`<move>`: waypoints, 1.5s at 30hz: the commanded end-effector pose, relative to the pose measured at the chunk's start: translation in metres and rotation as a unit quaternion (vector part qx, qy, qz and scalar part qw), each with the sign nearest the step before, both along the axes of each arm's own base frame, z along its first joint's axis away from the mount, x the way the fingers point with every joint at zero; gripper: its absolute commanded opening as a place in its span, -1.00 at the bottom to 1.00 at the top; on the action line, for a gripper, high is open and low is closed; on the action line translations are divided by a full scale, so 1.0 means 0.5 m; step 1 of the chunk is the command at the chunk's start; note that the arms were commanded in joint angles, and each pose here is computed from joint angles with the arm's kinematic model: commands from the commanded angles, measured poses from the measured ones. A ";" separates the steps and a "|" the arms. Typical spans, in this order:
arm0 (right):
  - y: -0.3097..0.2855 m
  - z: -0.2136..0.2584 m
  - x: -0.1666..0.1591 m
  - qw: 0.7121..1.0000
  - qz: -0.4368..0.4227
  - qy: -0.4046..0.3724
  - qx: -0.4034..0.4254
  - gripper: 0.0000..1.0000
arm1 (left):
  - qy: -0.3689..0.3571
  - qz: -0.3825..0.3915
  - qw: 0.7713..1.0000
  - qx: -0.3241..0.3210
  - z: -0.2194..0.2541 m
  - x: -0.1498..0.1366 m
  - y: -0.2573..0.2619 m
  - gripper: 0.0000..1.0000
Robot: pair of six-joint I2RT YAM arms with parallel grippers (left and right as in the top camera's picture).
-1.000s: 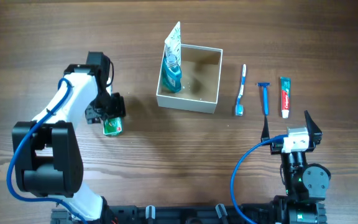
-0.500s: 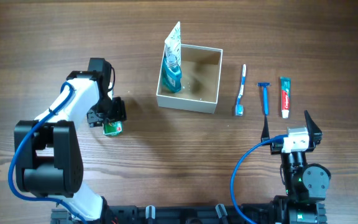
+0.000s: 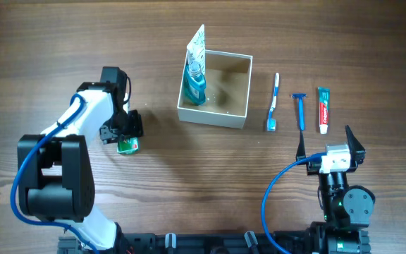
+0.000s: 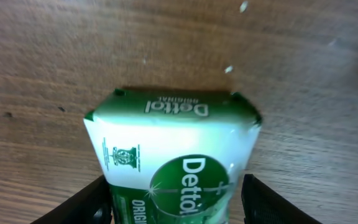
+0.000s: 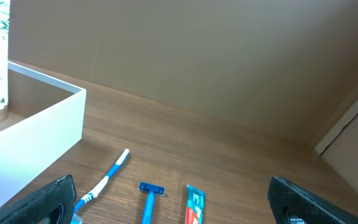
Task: Pack container
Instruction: 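Lower the left gripper onto the green Dettol soap bar and grasp, then lift the Dettol soap and carry it toward the box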
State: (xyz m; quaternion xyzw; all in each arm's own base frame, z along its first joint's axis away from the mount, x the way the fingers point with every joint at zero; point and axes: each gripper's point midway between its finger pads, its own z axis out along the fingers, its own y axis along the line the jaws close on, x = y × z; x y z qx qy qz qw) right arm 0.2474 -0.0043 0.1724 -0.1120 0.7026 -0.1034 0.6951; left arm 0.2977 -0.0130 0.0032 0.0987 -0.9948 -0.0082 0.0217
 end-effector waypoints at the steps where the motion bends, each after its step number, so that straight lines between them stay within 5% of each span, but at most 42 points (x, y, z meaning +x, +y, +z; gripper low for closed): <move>1: -0.004 0.004 -0.001 1.000 -0.006 -0.005 0.009 0.99 | 0.017 -0.006 1.000 0.000 -0.023 -0.020 0.005 0.31; 11: -0.004 0.004 -0.001 1.000 -0.006 -0.005 0.009 1.00 | 0.006 -0.006 1.000 -0.001 -0.025 -0.010 0.004 0.15; 19: -0.004 0.004 -0.001 1.000 -0.006 -0.005 0.009 1.00 | 0.003 -0.004 1.000 -0.007 -0.024 -0.007 0.000 -0.43; 36: -0.004 0.004 -0.001 1.000 -0.006 -0.005 0.009 1.00 | -0.128 0.011 0.991 -0.021 0.183 0.191 -0.014 -0.49; 45: -0.004 0.004 -0.001 1.000 -0.006 -0.005 0.009 0.99 | -0.178 0.010 0.984 -0.024 0.259 0.232 -0.016 -0.55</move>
